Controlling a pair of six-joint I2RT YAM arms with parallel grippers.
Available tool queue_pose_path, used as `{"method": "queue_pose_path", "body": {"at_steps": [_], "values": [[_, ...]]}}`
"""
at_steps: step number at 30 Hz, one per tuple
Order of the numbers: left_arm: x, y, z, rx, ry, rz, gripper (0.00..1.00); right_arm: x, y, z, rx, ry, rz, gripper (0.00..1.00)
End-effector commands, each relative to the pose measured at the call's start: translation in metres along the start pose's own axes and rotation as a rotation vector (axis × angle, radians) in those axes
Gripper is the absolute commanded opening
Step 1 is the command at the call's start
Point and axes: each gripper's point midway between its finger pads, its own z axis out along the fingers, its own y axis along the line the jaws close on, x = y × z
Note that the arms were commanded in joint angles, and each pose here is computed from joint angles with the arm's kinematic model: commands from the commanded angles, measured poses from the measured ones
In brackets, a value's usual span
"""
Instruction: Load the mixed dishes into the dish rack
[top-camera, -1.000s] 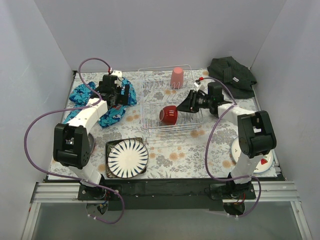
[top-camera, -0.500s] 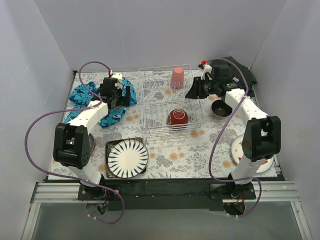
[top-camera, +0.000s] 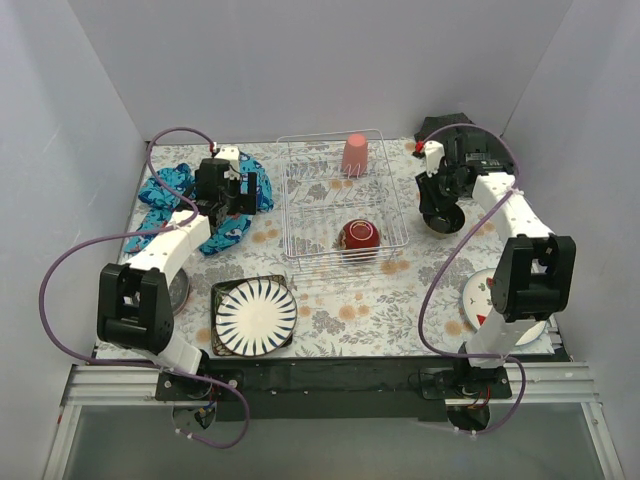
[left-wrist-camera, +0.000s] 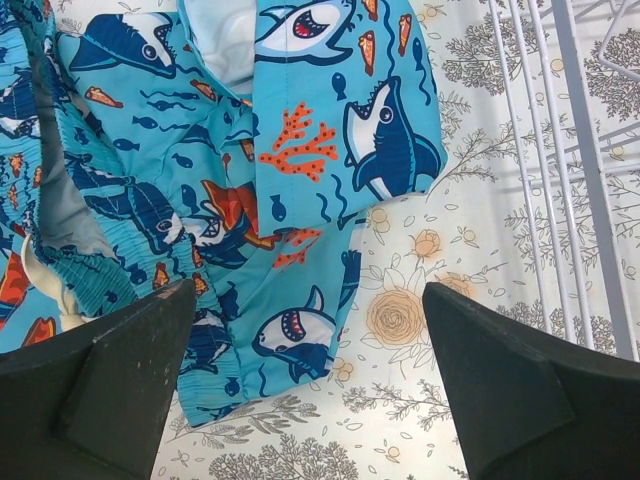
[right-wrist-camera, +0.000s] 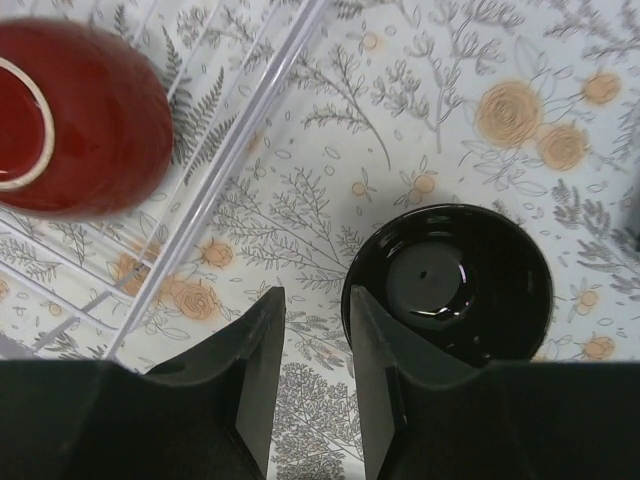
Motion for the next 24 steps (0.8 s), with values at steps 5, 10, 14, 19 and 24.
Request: {"method": "queue_pose_path", "body": {"at_steps": [5,10,14,19,24], "values": [[-0.007,0.003,-0.016,-0.002,-0.032,-0.027,0.98,0.032,-0.017,0.023,-0.011,0.152,-0.097,0.40],[-0.007,0.004,-0.015,-0.004,-0.027,-0.031,0.98,0.045,-0.030,0.036,0.017,0.221,-0.087,0.40],[-0.008,0.004,-0.014,-0.008,-0.026,-0.026,0.98,0.057,-0.033,0.041,0.022,0.266,-0.072,0.36],[-0.013,0.004,-0.014,-0.008,-0.038,-0.018,0.98,0.071,-0.033,0.040,0.039,0.317,-0.049,0.34],[-0.018,0.007,-0.016,-0.018,-0.057,-0.009,0.98,0.086,-0.029,0.037,0.052,0.352,-0.036,0.28]]}}
